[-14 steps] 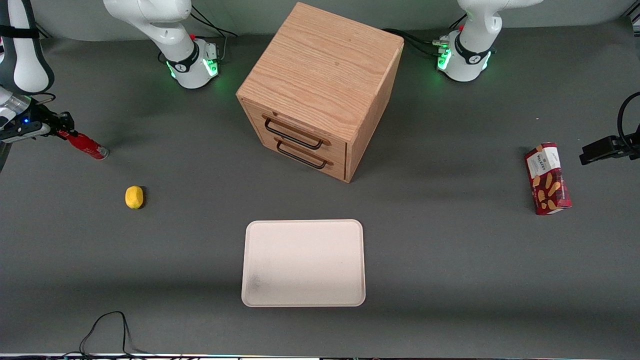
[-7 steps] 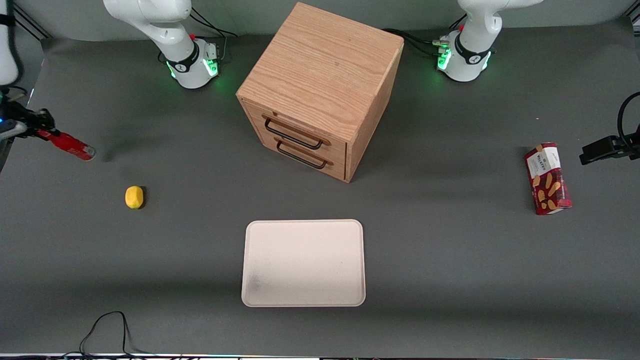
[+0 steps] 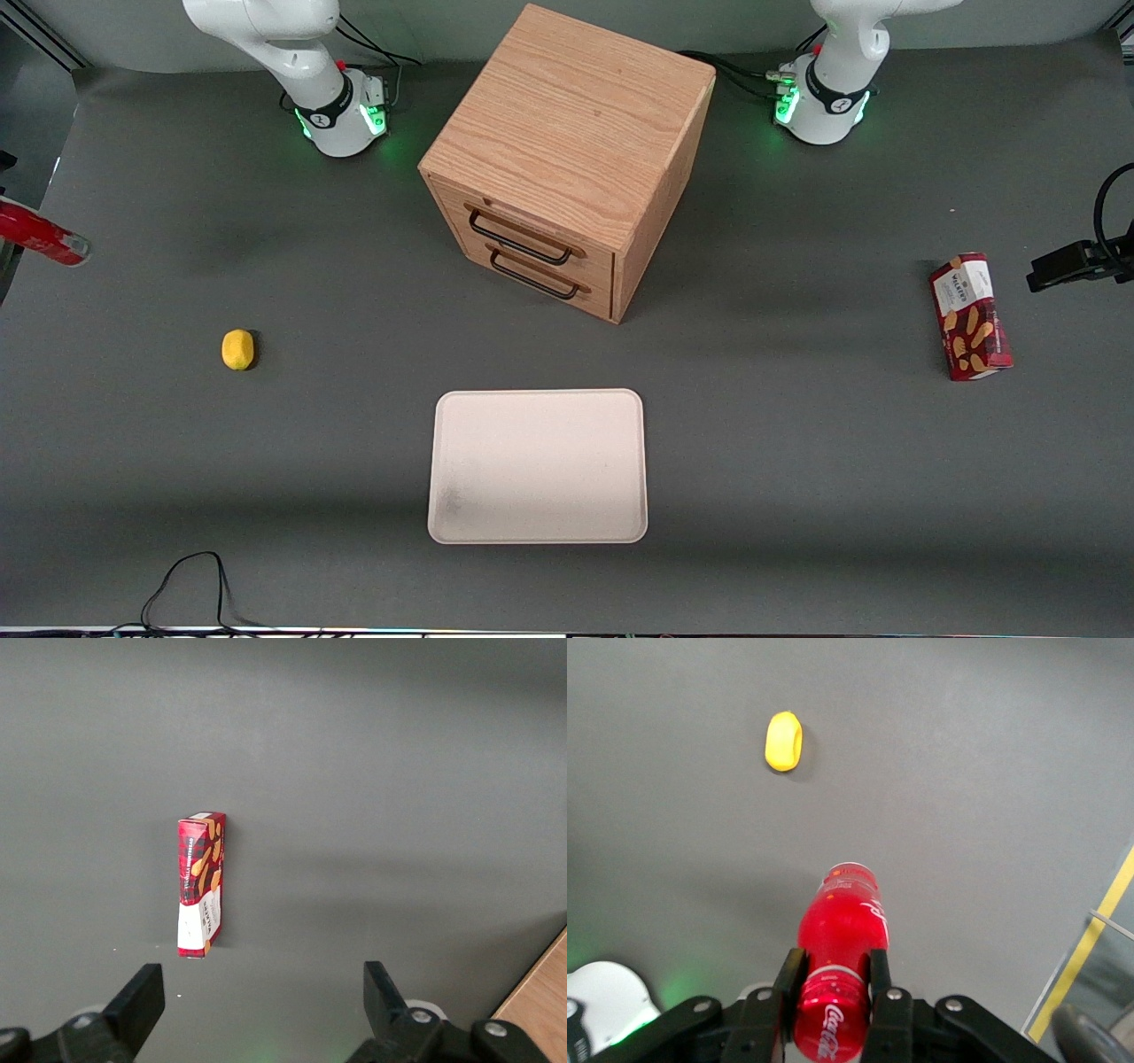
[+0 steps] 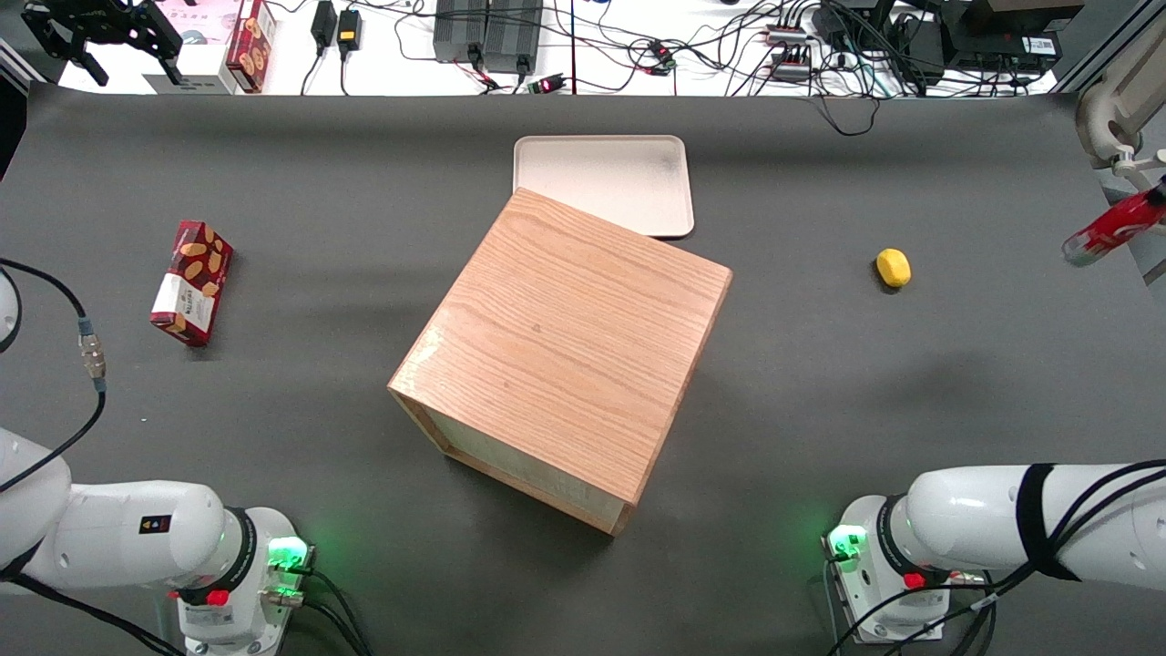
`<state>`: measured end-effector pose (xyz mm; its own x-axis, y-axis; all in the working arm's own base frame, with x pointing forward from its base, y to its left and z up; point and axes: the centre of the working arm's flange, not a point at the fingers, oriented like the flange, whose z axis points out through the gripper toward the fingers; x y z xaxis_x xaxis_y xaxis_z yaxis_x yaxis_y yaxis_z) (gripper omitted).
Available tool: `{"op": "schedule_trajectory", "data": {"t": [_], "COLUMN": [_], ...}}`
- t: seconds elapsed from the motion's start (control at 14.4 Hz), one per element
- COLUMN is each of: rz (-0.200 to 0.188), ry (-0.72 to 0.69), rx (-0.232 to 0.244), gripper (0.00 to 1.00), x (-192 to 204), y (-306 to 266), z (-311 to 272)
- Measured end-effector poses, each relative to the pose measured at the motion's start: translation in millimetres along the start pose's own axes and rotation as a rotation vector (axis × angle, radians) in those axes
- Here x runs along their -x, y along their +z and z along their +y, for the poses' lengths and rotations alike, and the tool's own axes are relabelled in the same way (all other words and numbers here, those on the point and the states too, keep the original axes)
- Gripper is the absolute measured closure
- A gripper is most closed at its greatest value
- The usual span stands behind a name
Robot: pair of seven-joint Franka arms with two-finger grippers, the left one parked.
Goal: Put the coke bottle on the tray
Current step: 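Lift the bottle and carry it toward the white tray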
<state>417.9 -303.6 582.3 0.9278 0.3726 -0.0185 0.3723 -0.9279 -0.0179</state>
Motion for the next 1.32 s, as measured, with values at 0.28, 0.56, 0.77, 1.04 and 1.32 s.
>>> {"op": "schedule_trajectory", "data": {"t": [0.28,0.56,0.77,1.04,1.32], "rz": [0.017,0.029,0.025,0.038,0.082], "ry": [-0.023,-0.073,-0.108,-0.112,-0.044], "rx": [0.03,0.044,0.044,0.062,0.041], "gripper": [0.67,0.67,0.67,0.67,0.67], "x": [-11.3,-85.7,-188.8,-305.0,-378.5], "y": [-67.0,-75.2,-61.6,-43.3,-29.7], "z": [-17.5,-44.5,-91.3,-174.8,-270.2]}}
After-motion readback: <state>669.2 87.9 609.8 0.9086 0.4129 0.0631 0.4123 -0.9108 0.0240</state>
